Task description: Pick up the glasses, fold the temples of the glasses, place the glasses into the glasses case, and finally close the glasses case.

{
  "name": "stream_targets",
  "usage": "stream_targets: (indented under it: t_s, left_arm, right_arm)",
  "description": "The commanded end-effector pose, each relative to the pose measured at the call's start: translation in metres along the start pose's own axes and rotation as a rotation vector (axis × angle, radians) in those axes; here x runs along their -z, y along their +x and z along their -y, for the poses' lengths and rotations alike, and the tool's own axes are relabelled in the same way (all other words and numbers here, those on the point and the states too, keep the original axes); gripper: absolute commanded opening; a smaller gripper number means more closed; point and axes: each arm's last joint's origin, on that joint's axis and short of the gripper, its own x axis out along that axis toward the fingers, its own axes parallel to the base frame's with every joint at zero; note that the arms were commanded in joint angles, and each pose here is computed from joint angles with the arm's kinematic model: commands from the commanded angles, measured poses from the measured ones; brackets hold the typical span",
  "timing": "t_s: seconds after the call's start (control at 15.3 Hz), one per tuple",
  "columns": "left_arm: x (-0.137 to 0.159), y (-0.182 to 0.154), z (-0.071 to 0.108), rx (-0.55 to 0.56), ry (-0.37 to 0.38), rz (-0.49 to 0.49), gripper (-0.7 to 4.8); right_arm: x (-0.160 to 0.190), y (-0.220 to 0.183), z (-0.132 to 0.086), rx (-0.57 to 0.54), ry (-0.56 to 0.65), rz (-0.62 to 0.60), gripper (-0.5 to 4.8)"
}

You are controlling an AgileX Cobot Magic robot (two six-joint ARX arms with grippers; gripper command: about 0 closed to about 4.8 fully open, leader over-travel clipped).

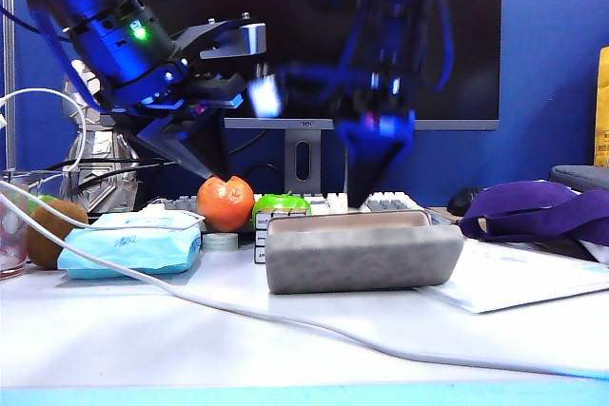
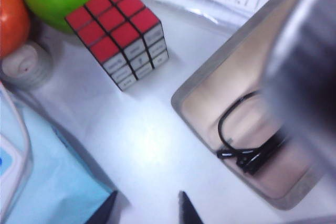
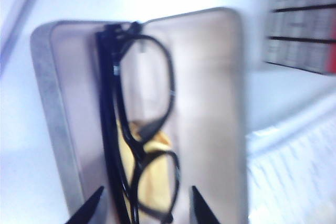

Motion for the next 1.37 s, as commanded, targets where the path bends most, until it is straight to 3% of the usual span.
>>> stream_targets:
  t_s: [0.07, 0.13, 0.2, 0.33, 0.39, 0.46, 0.59, 0.72, 0.98, 1.37]
  left_arm:
    - [-0.001, -0.002, 0.000, 0.001, -0.008, 0.001, 1.51]
    - [-0.001, -0.002, 0.000, 0.000, -0.007, 0.003, 1.50]
    - [-0.001, -0.002, 0.000, -0.001, -0.007, 0.006, 1.41]
    - [-0.005, -0.002, -0.003, -0.007, -0.004, 0.045, 0.68]
    - [-0.007, -0.002, -0.005, -0.012, 0.005, 0.068, 0.13]
    - [-0.009, -0.002, -0.010, -0.011, 0.026, 0.105, -0.07]
    - [-0.013, -0.002, -0.021, 0.039, 0.019, 0.184, -0.07]
    - [-0.017, -0.001, -0.034, 0.048, 0.007, 0.266, -0.07]
    - [-0.022, 0.006, -0.039, 0.140, 0.023, 0.373, -0.07]
    - [-0.023, 0.010, -0.037, 0.219, 0.030, 0.390, -0.07]
  right_arm:
    - [0.000, -0.024, 0.000, 0.057, 0.130, 0.041, 1.37]
    - [0.001, -0.029, 0.001, 0.096, 0.189, 0.031, 0.36]
    - [0.003, -0.033, 0.002, 0.136, 0.240, 0.014, -0.08]
    - [0.014, -0.040, 0.009, 0.234, 0.469, -0.051, -0.05]
    - [0.021, -0.040, 0.010, 0.224, 0.541, -0.071, -0.05]
    - [0.031, -0.040, 0.011, 0.204, 0.632, -0.115, -0.05]
    - [0.051, -0.041, 0.010, 0.108, 0.718, -0.194, -0.05]
    - [0.070, -0.042, 0.010, -0.096, 0.833, -0.163, -0.05]
    - [0.081, -0.044, 0.015, -0.338, 0.944, 0.022, -0.06]
    - [0.098, -0.057, 0.023, -0.287, 0.970, 0.073, -0.06]
